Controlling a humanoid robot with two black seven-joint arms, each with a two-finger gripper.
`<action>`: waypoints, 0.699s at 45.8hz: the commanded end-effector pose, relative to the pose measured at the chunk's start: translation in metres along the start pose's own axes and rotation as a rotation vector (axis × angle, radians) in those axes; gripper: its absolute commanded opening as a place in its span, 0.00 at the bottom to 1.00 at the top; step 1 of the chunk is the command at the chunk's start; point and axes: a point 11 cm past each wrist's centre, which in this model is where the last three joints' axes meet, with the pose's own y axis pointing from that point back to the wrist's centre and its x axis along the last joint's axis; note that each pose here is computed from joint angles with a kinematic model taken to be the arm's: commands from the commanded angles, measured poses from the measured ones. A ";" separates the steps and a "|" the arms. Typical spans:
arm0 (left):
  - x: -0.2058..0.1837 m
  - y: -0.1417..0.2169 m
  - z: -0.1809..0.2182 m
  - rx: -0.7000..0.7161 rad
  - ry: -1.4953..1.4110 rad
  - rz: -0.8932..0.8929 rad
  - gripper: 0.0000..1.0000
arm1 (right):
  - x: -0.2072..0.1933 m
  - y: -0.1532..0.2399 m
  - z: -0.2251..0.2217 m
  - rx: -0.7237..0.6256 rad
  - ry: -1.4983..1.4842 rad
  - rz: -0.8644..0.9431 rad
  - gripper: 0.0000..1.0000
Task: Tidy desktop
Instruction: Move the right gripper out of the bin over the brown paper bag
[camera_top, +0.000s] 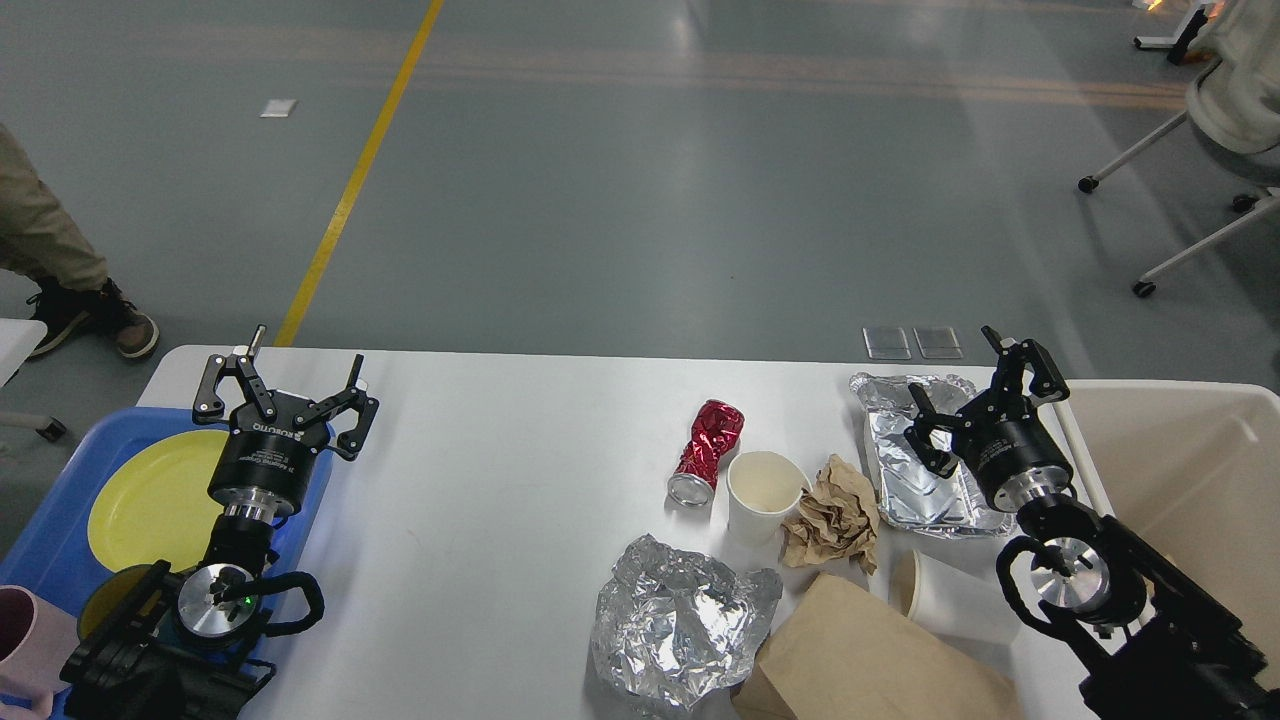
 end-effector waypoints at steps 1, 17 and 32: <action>0.000 0.000 0.000 0.000 0.001 -0.002 0.96 | -0.002 -0.001 0.000 0.003 -0.010 -0.004 1.00; 0.000 0.000 0.000 0.000 0.001 -0.002 0.96 | -0.008 -0.004 -0.010 0.028 -0.010 -0.023 1.00; 0.000 0.000 0.000 0.000 0.000 0.000 0.96 | 0.015 -0.001 -0.060 0.024 0.177 -0.038 1.00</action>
